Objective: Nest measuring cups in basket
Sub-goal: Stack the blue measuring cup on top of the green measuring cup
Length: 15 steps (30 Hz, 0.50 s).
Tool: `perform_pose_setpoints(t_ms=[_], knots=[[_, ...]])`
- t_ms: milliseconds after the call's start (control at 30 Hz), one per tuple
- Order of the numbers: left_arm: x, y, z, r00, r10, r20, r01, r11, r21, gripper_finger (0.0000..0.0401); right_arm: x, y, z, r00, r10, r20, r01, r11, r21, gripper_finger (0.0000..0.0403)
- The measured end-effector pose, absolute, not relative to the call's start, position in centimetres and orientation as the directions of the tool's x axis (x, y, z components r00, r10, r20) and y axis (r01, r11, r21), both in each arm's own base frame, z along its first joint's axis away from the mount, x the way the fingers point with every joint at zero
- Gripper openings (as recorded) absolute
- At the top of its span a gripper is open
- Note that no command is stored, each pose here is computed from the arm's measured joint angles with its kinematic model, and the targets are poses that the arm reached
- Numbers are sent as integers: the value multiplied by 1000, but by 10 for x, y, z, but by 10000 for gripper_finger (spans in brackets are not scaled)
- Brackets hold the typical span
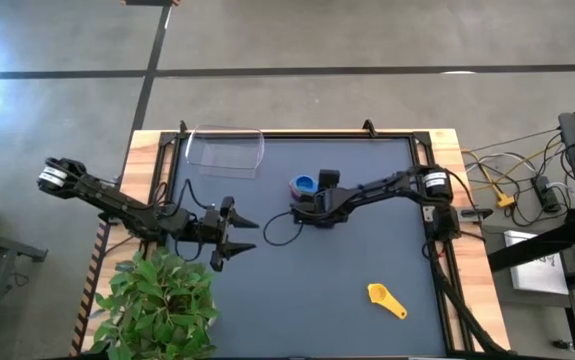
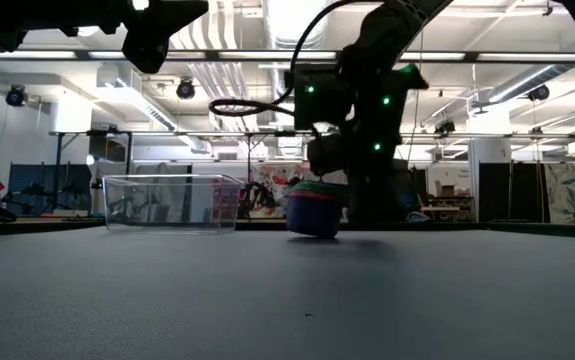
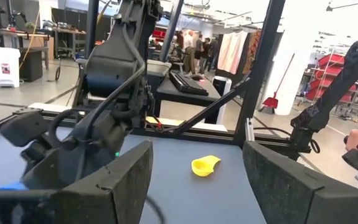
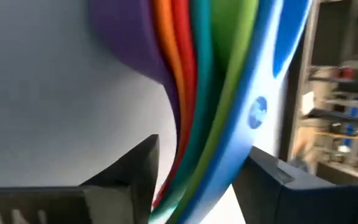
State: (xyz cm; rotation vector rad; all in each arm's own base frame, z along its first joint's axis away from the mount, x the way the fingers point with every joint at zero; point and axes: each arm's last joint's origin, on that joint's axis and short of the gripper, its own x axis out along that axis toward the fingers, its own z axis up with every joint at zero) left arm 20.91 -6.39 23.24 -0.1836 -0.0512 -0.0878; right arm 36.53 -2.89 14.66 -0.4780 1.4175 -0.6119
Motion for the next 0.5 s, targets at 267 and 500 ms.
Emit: perform_pose_setpoints(t_ms=[267, 500], knots=[[209, -64, 232, 995, -82, 58, 91, 979, -180, 233, 359, -12, 160, 68, -604, -794, 127, 795, -593, 228], [209, -64, 232, 995, -81, 58, 91, 978, -187, 233, 355, 2, 165, 71, -550, -832, 140, 832, -537, 274]])
